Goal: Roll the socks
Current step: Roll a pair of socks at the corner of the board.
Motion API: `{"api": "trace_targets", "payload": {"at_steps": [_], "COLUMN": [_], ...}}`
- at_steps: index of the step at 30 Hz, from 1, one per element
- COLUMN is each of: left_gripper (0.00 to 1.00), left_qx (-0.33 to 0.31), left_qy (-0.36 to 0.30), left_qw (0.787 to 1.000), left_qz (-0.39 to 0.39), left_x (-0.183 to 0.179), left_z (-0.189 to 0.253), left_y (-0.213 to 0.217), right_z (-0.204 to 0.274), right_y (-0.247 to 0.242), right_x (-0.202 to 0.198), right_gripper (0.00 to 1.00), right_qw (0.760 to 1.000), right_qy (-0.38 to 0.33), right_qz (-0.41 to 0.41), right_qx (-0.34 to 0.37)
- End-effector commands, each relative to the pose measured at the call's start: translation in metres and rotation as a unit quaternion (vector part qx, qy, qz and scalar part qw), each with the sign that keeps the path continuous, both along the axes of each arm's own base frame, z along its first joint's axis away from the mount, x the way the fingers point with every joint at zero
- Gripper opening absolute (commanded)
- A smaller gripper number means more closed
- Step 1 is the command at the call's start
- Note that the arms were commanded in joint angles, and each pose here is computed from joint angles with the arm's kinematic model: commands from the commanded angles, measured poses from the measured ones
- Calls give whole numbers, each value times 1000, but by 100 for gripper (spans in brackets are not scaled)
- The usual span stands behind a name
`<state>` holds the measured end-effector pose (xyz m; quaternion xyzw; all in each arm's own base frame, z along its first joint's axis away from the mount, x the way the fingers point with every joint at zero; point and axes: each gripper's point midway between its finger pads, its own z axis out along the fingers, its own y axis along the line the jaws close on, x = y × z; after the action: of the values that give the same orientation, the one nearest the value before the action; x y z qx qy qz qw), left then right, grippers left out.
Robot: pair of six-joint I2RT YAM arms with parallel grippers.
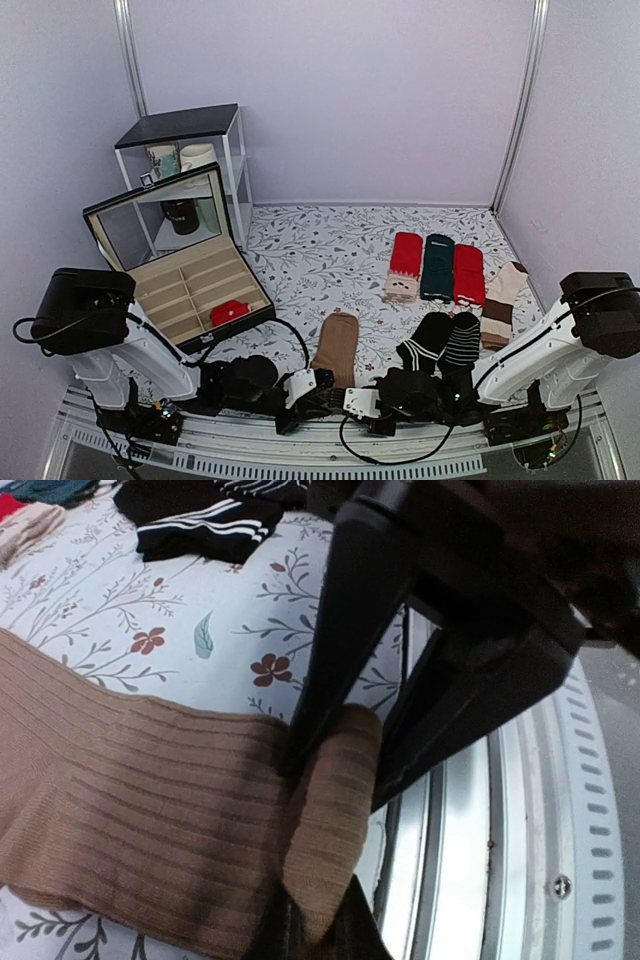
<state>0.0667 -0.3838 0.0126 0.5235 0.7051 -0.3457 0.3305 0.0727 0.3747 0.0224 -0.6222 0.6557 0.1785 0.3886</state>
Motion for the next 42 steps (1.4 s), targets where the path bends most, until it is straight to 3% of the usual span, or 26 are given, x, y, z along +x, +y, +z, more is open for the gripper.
{"api": "trace_targets", "payload": {"at_steps": [1, 5, 7, 14, 18, 26, 42], "left_gripper": [0, 0, 16, 27, 30, 33, 37], "left_qx": [135, 133, 120, 39, 20, 37, 53], "left_qy": [43, 38, 18, -138, -185, -196, -237], "left_qw": [990, 990, 993, 990, 982, 979, 969], "left_qz": [-3, 2, 12, 8, -21, -48, -31], "left_x": [-12, -9, -2, 13, 9, 3, 16], "left_z": [-65, -63, -53, 28, 49, 29, 12], "left_y": [49, 46, 44, 19, 18, 22, 16], "right_z": [6, -9, -19, -33, -36, -47, -61], "right_y": [2, -2, -5, -8, -9, -21, -26], "right_x": [-3, -9, -12, -18, -17, -19, -29], "right_gripper": [17, 9, 9, 9, 9, 9, 9], "right_qw": [1000, 999, 996, 975, 965, 943, 929], "right_qy": [15, 51, 86, 210, 248, 315, 350], "right_qz": [-2, -8, -18, -66, -85, -111, -115], "right_qx": [1, -14, -15, 10, 10, -2, -14]}}
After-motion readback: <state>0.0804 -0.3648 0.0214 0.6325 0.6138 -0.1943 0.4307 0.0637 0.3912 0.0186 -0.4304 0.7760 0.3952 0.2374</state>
